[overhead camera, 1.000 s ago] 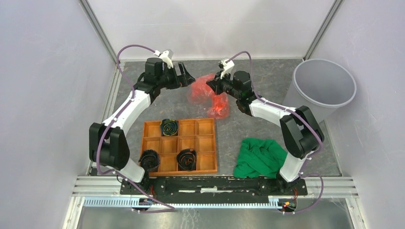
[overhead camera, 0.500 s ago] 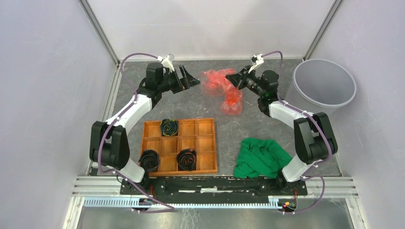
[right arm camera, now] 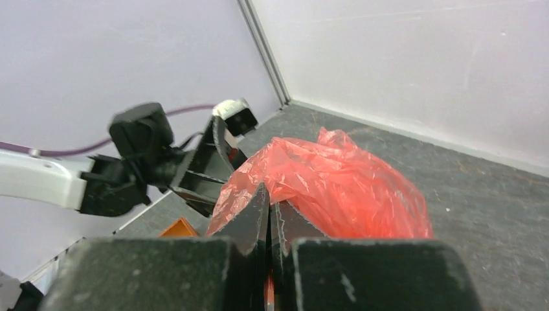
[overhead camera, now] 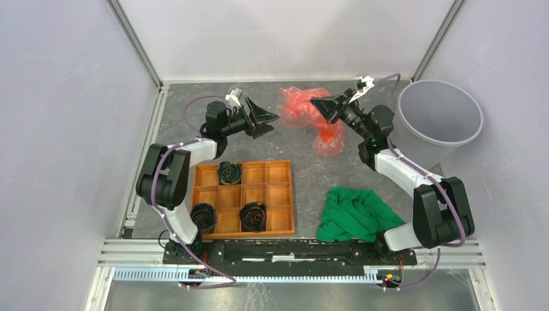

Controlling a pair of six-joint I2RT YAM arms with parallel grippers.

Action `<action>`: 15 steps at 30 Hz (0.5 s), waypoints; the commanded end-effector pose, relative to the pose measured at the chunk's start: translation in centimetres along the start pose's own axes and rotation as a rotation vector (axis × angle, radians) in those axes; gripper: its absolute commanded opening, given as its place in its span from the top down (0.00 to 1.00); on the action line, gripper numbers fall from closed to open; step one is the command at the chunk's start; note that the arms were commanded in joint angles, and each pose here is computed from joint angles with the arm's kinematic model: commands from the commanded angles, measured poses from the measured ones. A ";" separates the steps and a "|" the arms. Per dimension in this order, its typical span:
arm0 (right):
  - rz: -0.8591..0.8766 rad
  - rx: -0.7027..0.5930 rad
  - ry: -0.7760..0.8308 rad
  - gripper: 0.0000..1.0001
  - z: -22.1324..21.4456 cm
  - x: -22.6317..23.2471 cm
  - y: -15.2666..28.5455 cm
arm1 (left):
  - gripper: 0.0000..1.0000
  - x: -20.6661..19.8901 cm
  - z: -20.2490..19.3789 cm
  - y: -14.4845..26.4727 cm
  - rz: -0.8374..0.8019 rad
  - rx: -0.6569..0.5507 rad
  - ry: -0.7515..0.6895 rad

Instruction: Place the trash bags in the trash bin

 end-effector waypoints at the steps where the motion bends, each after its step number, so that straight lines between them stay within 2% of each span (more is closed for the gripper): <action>1: 0.071 -0.120 0.013 0.99 3.2 1.8 0.7 | 0.09 -4.7 -1.1 0.8 -0.271 0.083 0.064; 4: 0.080 -0.123 0.010 1.00 3.1 2.2 1.0 | 0.12 -6.7 -2.0 1.8 -0.447 0.138 0.108; 6: 0.081 -0.122 0.005 1.00 3.0 2.2 1.0 | 0.19 -7.8 -2.7 2.3 -0.549 0.198 0.128; 8: 0.086 -0.121 0.004 1.00 3.0 2.3 1.0 | 0.25 -7.3 -3.2 1.8 -0.544 0.235 0.152; 11: 0.094 -0.129 -0.009 1.00 3.0 2.4 1.0 | 0.27 -6.7 -3.7 1.3 -0.532 0.233 0.161; 15: 0.108 -0.131 -0.017 1.00 2.9 2.7 0.9 | 0.48 -5.7 -3.1 0.5 -0.439 0.186 0.142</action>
Point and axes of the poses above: each gripper's point midway between its finger pads, its own y axis back along the fingers, its own x axis along the line the jaws close on, z = x × y, the point moved 2 cm from there along y, back along the fingers, and after that the axes turned 15 degrees about y, right-handed, at the moved point
